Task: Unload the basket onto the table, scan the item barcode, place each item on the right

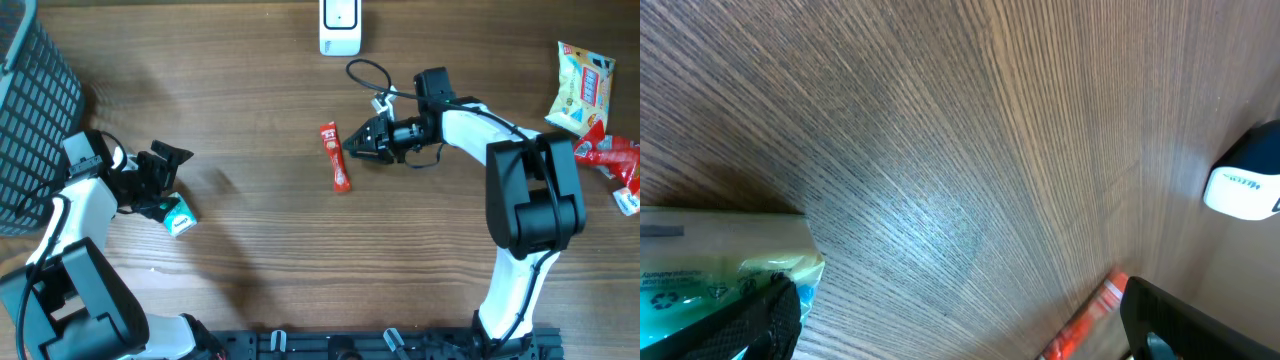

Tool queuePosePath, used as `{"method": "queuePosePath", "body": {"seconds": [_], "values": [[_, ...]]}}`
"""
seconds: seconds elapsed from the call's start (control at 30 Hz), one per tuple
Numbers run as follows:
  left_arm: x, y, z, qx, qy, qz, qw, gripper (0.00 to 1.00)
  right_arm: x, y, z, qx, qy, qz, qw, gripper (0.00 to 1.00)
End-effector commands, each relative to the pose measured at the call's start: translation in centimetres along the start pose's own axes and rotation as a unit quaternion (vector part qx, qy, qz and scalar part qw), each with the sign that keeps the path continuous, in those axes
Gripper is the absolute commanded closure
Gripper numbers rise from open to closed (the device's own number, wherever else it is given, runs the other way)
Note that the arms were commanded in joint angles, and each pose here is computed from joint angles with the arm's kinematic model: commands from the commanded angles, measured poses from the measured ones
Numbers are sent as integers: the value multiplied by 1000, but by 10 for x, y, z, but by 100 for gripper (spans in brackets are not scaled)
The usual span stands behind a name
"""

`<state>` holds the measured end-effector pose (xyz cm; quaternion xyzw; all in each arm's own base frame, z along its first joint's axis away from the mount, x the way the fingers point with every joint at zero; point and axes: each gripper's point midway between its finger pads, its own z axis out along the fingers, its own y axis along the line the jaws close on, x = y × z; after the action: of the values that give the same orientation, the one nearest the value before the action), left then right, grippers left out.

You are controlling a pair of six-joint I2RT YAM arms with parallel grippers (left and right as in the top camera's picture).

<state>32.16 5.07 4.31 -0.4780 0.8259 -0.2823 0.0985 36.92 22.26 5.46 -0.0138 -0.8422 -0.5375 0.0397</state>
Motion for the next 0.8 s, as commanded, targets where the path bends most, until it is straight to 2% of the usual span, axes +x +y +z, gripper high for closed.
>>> {"method": "queuePosePath", "body": {"seconds": [0.0,0.17,0.27,0.4,0.47,0.57,0.77], "values": [[-4,0,-4,-3,-11,11,1000,0,-6,-27,-11,43,-23,72,996,44],[-4,0,-4,-3,-12,11,1000,0,-8,-61,-42,123,-51,109,985,48],[-4,0,-4,-3,-11,11,1000,0,-10,-54,-65,171,-57,73,981,49],[-4,0,-4,-3,-11,12,1000,0,-14,-28,-84,291,-73,-18,954,44],[-4,0,-4,-3,-11,11,1000,0,-13,-15,-75,315,-70,-57,945,39],[-4,0,-4,-3,-11,11,1000,0,-3,-5,-48,324,-54,-70,942,38],[-4,0,-4,-3,-11,11,1000,0,16,-8,4,324,-12,-100,941,44]]}}
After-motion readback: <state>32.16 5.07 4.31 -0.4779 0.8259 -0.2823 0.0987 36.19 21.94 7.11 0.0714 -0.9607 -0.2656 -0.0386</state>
